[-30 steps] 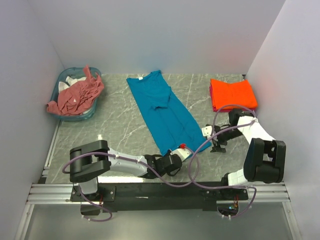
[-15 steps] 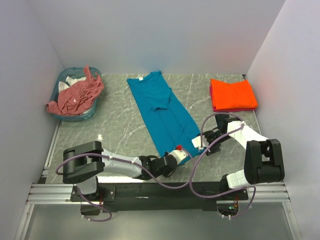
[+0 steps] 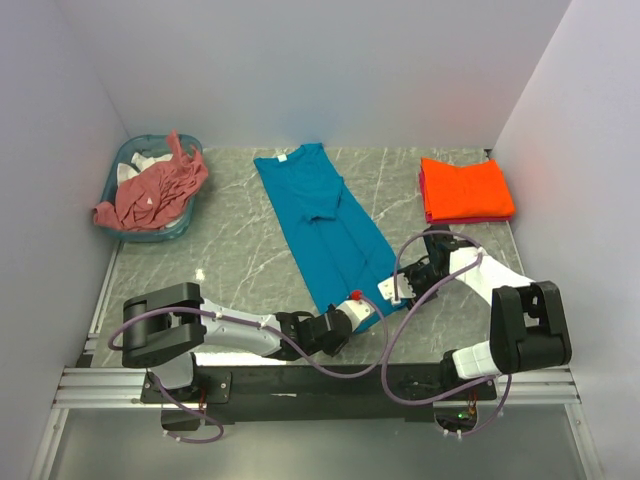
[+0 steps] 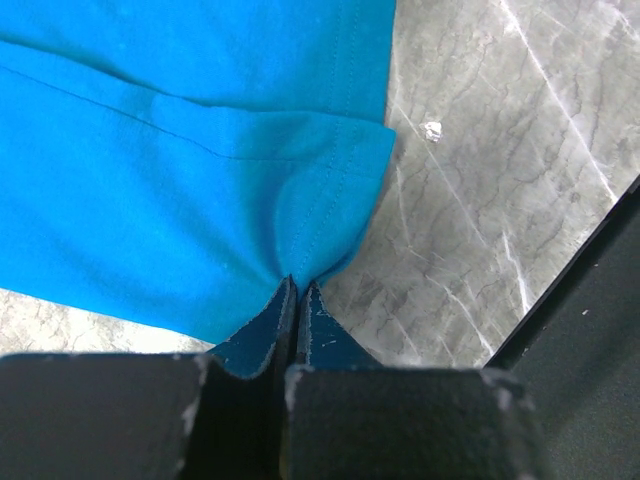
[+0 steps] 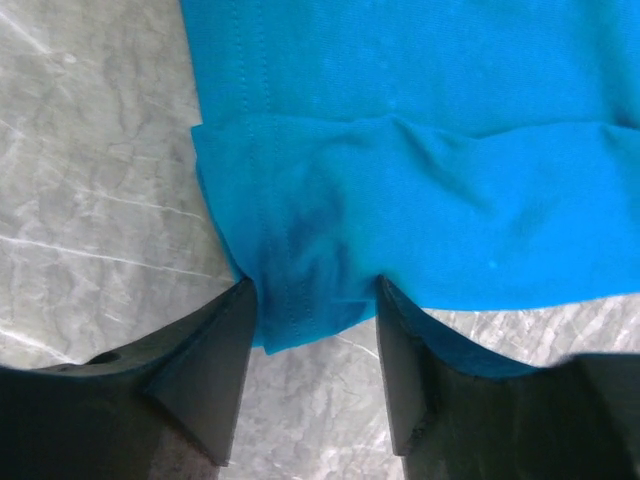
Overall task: Fold and stack the t-shirts
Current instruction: Fold the tshirt
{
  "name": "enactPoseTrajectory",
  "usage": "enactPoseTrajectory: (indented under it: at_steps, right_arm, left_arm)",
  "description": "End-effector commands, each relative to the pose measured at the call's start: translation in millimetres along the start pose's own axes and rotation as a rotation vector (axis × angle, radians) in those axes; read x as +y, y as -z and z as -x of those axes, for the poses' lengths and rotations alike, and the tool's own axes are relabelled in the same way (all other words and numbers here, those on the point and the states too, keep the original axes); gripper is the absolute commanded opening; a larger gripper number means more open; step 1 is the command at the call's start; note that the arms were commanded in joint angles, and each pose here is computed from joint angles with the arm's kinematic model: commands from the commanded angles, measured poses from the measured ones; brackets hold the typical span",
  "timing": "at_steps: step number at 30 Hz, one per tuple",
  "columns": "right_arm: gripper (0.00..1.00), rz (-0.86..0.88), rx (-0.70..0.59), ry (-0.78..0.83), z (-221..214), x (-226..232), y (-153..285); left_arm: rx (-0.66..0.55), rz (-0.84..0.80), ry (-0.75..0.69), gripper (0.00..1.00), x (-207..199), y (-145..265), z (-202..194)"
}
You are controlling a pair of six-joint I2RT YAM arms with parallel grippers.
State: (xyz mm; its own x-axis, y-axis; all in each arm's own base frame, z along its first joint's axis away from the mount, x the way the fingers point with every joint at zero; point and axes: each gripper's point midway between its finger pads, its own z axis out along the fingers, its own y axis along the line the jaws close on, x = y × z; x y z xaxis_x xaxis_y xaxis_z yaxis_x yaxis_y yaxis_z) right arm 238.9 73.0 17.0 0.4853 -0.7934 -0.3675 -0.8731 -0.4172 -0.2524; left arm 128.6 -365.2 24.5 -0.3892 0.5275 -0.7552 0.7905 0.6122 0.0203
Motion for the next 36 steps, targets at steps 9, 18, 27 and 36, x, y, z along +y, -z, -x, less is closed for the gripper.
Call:
enactPoseTrajectory:
  at_steps: [9, 18, 27, 36]
  right_arm:
    - [0.72, -0.063, -0.055, -0.002, 23.6, -2.2, 19.6]
    - [0.59, 0.032, -0.04, -0.015, 20.0, 30.3, 3.5]
    - [0.53, 0.078, 0.031, -0.033, 6.0, 31.9, -10.3]
    - [0.3, 0.072, 0.083, -0.06, -9.6, 25.1, -18.9]
  left_arm:
    - [-0.04, -0.058, 0.039, 0.0, -11.2, 9.7, 8.4]
    - [-0.043, -0.063, 0.034, 0.0, -11.4, 10.5, 8.2]
    - [-0.055, -0.071, 0.034, 0.0, -14.4, 9.8, 14.9]
    - [-0.079, -0.075, 0.047, 0.0, -11.8, 14.6, 16.1]
